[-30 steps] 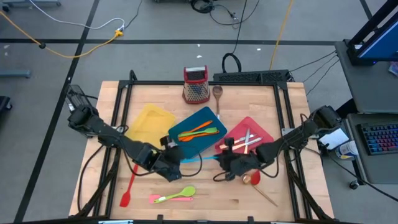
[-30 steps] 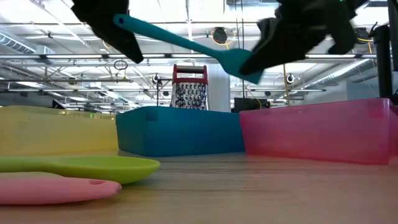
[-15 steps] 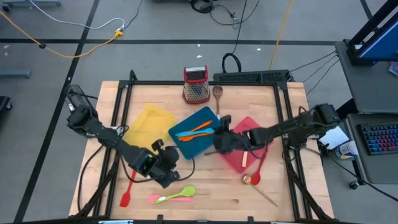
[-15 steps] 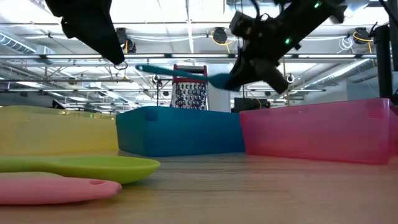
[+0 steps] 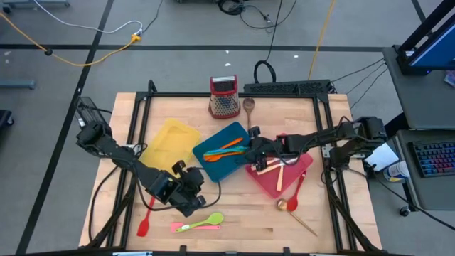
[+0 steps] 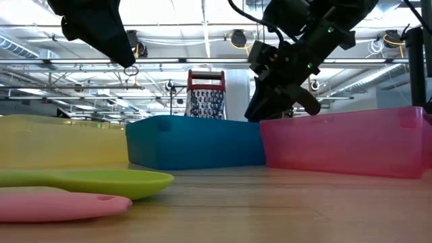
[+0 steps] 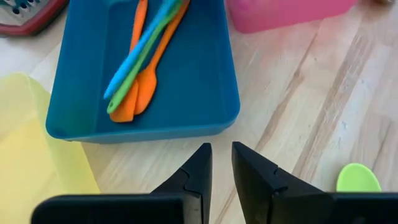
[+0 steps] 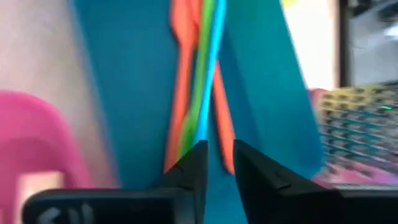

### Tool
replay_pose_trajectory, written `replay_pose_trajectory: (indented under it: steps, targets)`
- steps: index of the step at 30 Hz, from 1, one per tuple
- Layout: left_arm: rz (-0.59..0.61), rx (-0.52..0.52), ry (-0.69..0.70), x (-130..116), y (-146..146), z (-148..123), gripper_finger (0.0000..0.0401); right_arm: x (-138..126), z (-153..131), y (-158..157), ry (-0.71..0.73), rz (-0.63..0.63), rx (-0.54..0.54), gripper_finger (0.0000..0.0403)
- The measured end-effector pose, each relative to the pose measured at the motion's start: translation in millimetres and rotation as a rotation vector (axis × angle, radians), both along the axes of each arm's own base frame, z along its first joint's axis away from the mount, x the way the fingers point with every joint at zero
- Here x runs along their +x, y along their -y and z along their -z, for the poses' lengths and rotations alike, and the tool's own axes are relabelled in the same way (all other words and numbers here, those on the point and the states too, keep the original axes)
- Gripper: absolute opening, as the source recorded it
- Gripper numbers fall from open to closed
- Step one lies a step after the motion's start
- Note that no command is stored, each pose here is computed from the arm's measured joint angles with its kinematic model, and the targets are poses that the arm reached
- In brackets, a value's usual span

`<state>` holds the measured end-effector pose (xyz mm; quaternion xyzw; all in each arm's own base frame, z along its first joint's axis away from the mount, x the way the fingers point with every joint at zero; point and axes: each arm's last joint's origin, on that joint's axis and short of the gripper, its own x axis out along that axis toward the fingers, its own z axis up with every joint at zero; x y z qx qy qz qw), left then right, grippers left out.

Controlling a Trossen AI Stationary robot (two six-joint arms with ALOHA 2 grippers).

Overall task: Pick & Place Kitchen Items
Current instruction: Put the blue spatula into the blue bin, then put the green serving spoon into the yellow bin

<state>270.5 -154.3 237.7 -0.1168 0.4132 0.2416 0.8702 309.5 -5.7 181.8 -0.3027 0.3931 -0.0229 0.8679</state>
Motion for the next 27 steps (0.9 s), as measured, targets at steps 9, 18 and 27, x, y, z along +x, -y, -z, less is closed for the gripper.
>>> replay_pose_trajectory:
  steps: [9, 18, 27]
  targets:
    - [-0.008, -0.033, -0.006, -1, 1, 0, 0.0067, -3, 10, 12, -0.017, 0.047, 0.012, 0.0139]
    - [-0.007, -0.217, -0.092, -4, 6, 3, 0.0067, 11, -7, -2, 0.220, 0.034, 0.058, 0.0146]
    - [-0.091, -0.323, -0.244, -25, 18, 8, 0.0067, 21, -31, -36, 0.561, 0.049, 0.451, 0.0140]
